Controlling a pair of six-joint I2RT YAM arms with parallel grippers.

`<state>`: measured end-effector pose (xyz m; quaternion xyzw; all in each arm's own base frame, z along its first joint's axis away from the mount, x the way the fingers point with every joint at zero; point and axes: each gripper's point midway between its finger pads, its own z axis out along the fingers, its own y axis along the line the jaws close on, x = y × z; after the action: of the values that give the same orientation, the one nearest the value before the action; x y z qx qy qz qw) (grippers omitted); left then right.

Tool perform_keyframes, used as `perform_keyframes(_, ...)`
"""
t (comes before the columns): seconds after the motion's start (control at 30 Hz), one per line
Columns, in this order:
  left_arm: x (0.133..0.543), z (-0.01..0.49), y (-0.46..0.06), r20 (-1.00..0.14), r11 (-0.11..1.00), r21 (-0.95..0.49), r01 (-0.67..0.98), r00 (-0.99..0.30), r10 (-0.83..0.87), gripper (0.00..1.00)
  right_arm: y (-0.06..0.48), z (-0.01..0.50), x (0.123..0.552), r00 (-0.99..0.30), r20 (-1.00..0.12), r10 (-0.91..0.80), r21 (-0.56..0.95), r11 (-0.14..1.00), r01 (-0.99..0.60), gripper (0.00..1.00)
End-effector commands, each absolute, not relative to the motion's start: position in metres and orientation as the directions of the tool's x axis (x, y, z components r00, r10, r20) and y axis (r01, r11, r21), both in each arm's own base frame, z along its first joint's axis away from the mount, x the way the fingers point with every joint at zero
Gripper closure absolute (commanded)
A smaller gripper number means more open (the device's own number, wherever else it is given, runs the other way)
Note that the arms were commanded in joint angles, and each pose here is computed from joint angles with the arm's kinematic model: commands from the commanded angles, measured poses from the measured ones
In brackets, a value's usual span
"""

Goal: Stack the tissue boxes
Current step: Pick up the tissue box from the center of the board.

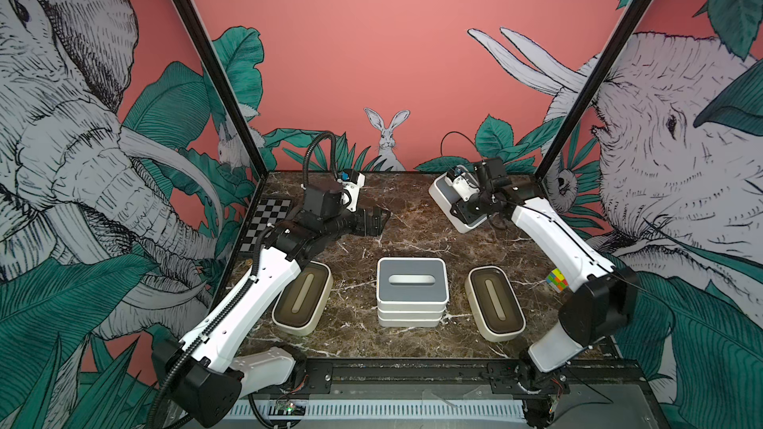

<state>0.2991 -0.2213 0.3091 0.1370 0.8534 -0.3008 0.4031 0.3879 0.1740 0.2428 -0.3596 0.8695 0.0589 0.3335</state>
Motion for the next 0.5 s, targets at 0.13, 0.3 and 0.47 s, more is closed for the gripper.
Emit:
perform_keyframes(0.13, 0.266, 0.318, -0.203, -0.701, 0.765, -0.506, 0.399, -0.706, -0.096, 0.01, 0.203, 0.316, 0.325, -0.249, -0.699, -0.670, -0.180, 0.502, -0.846, 0.65)
perform_keyframes(0.3, 0.254, 0.321, -0.208, -0.595, 0.650, -0.674, 0.351, -0.780, -0.195, 0.00, 0.221, 0.336, 0.282, -0.153, -0.703, -0.695, -0.149, 0.354, -0.923, 0.64)
perform_keyframes(0.47, 0.240, 0.334, -0.211, -0.572, 0.556, -0.742, 0.375, -0.786, -0.233, 0.00, 0.234, 0.334, 0.247, -0.110, -0.647, -0.754, -0.115, 0.239, -0.964, 0.64)
